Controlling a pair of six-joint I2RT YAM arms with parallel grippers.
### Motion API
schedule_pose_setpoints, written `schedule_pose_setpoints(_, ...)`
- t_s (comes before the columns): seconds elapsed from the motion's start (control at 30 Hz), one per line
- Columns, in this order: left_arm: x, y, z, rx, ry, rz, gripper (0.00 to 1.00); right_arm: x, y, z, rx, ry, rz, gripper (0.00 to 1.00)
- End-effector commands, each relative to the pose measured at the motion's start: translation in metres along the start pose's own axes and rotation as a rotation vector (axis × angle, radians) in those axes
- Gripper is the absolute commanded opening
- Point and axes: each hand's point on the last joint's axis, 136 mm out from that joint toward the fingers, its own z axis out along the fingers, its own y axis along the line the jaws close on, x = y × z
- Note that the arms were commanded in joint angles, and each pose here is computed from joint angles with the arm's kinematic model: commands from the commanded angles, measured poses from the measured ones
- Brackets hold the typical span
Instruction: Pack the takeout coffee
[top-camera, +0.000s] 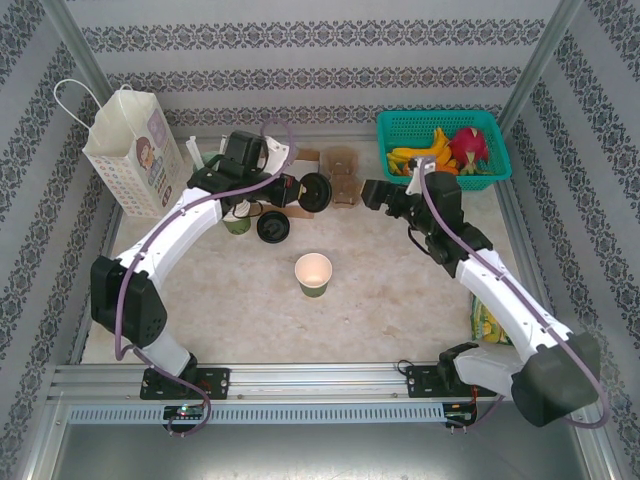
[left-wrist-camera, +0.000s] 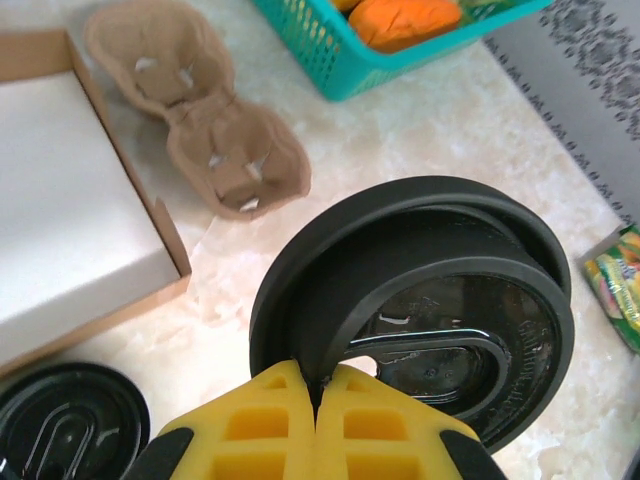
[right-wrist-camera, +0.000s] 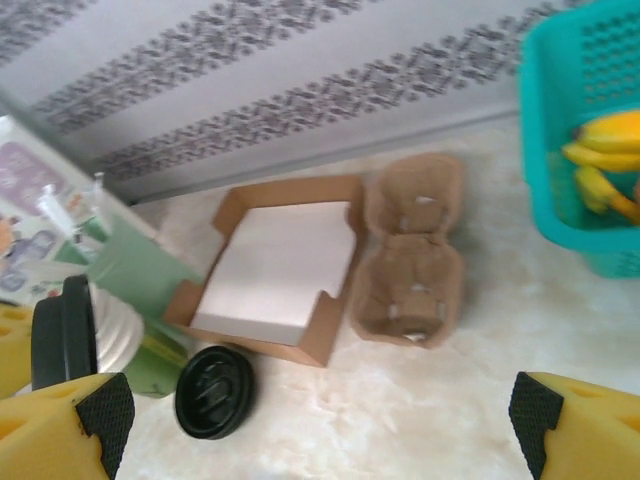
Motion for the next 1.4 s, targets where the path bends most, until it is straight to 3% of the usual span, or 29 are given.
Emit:
schedule_pose_setpoints(0.0,0.016,0.001,0.003,-0.062,0.081,-0.072,0.0,0.006,-0.021,-0.016,0.135,-0.052,0.045,0.98)
schedule_pose_setpoints(0.2,0.05,-0.014,-0.003,-0.111,0.206,-0.144,0.0,0.041,-0.02,-0.03,0.19,-0.032,0.108,0.98)
schedule_pose_setpoints(0.43,0.072,-0.02,-0.022,-0.23,0.257,-0.228,0.0,0.086,-0.028,-0.033,0.233,0.057,0.175,0.98)
schedule_pose_setpoints(0.6,0.086,-0.024,-0.032,-0.273,0.293,-0.333,0.0,0.099,-0.03,-0.033,0.225,0.103,0.23,0.98)
schedule_pose_setpoints(0.73,0.102,-0.034,-0.032,-0.267,0.352,-0.417,0.0,0.113,-0.019,-0.026,0.142,0.188,0.318,0.98)
schedule_pose_setpoints(1.03,0.125,-0.044,-0.033,-0.259,0.462,-0.493,0.0,0.13,0.042,-0.015,-0.223,0.414,0.403,0.98)
schedule_pose_setpoints(1.37,0.14,-0.053,-0.013,-0.194,0.45,-0.51,0.0,0.153,0.076,-0.01,-0.365,0.515,0.366,0.98)
